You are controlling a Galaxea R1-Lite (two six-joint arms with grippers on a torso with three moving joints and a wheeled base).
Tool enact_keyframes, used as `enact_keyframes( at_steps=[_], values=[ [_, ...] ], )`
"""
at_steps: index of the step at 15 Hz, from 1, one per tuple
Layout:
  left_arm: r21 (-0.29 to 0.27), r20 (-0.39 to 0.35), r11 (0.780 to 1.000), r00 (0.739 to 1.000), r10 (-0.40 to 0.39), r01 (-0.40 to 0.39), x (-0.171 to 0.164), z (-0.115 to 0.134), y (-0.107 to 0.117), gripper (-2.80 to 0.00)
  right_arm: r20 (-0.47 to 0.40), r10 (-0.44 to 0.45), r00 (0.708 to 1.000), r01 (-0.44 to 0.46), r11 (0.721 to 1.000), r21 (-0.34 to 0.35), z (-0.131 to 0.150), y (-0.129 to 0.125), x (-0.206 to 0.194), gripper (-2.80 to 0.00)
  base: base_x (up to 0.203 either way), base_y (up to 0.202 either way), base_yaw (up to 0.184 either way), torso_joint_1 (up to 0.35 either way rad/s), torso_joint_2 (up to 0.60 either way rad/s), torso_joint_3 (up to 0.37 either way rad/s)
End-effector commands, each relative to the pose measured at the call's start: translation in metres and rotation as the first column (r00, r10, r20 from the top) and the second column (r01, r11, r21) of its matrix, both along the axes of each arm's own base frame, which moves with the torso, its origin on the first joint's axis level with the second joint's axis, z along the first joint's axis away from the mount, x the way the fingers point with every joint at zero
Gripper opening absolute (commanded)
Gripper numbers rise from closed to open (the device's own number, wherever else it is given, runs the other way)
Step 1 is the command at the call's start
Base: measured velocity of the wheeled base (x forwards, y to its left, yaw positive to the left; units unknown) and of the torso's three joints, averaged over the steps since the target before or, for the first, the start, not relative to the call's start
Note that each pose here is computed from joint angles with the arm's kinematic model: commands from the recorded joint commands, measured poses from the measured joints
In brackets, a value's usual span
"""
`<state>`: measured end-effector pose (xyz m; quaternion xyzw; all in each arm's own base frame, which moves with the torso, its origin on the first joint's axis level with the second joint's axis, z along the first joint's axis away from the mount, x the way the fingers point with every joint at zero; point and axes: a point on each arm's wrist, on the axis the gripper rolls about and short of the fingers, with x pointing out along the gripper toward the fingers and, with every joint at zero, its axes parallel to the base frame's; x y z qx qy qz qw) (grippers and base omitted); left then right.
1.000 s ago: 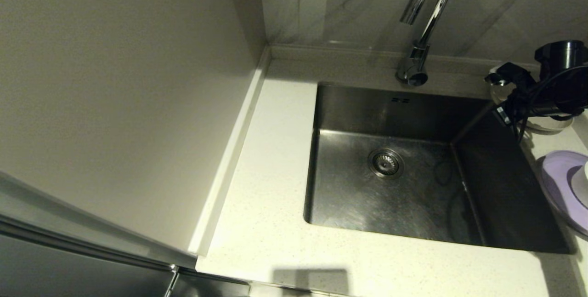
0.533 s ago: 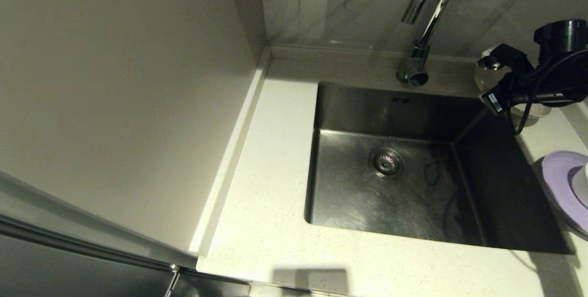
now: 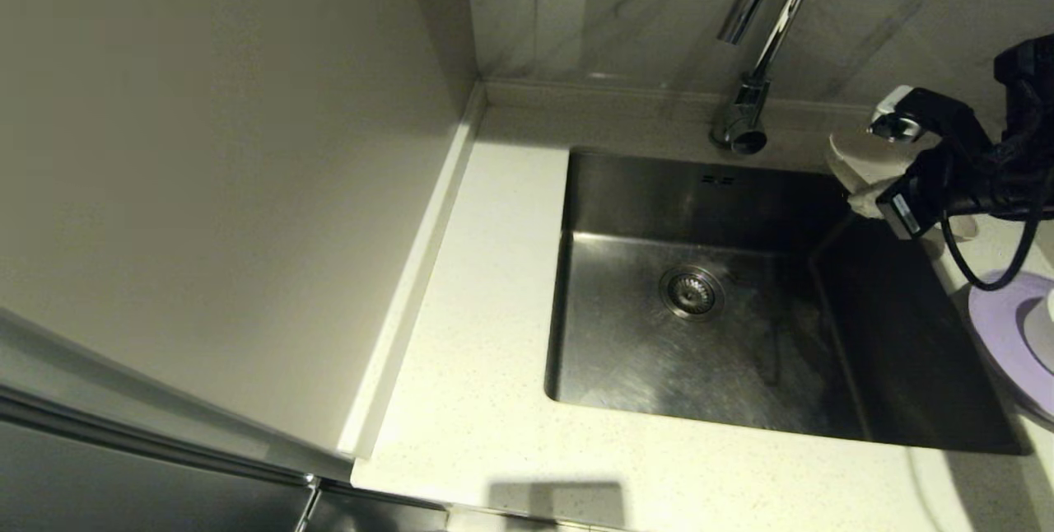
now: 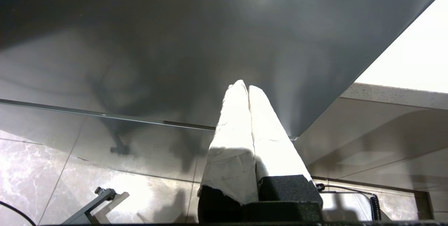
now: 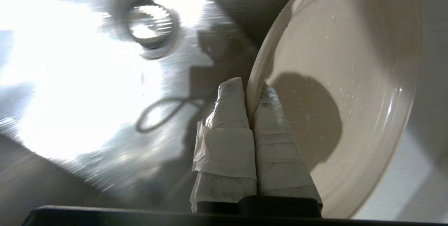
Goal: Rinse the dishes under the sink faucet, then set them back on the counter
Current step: Put a plate into the sink
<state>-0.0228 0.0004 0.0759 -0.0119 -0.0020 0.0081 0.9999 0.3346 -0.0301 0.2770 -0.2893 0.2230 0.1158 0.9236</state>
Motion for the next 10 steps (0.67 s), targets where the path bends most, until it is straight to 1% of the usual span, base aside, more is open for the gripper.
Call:
enact_keyframes(
  at_steps=[1, 4, 6, 10],
  values=[
    [-0.001, 0.002, 1.000, 1.000, 0.001, -0.001, 0.000, 0.000, 0.000, -2.80, 0.001, 0.058, 0.998, -0.058, 0.998, -0.002, 0.006, 0.020, -0.038, -2.80, 0.000, 0.000, 0.000, 0.000, 0.00, 0.000],
    [-0.001, 0.002, 1.000, 1.000, 0.001, -0.001, 0.000, 0.000, 0.000, -2.80, -0.082, 0.118, 0.990, -0.118, 0.993, 0.006, -0.017, 0.037, -0.061, -2.80, 0.000, 0.000, 0.000, 0.000, 0.00, 0.000],
    [-0.001, 0.002, 1.000, 1.000, 0.001, -0.001, 0.000, 0.000, 0.000, -2.80, -0.134, 0.144, 0.980, -0.145, 0.989, 0.006, -0.031, 0.044, -0.069, -2.80, 0.000, 0.000, 0.000, 0.000, 0.00, 0.000],
    [-0.001, 0.002, 1.000, 1.000, 0.001, -0.001, 0.000, 0.000, 0.000, -2.80, -0.245, 0.163, 0.956, -0.167, 0.986, 0.001, -0.063, 0.048, -0.055, -2.80, 0.000, 0.000, 0.000, 0.000, 0.00, 0.000]
  ],
)
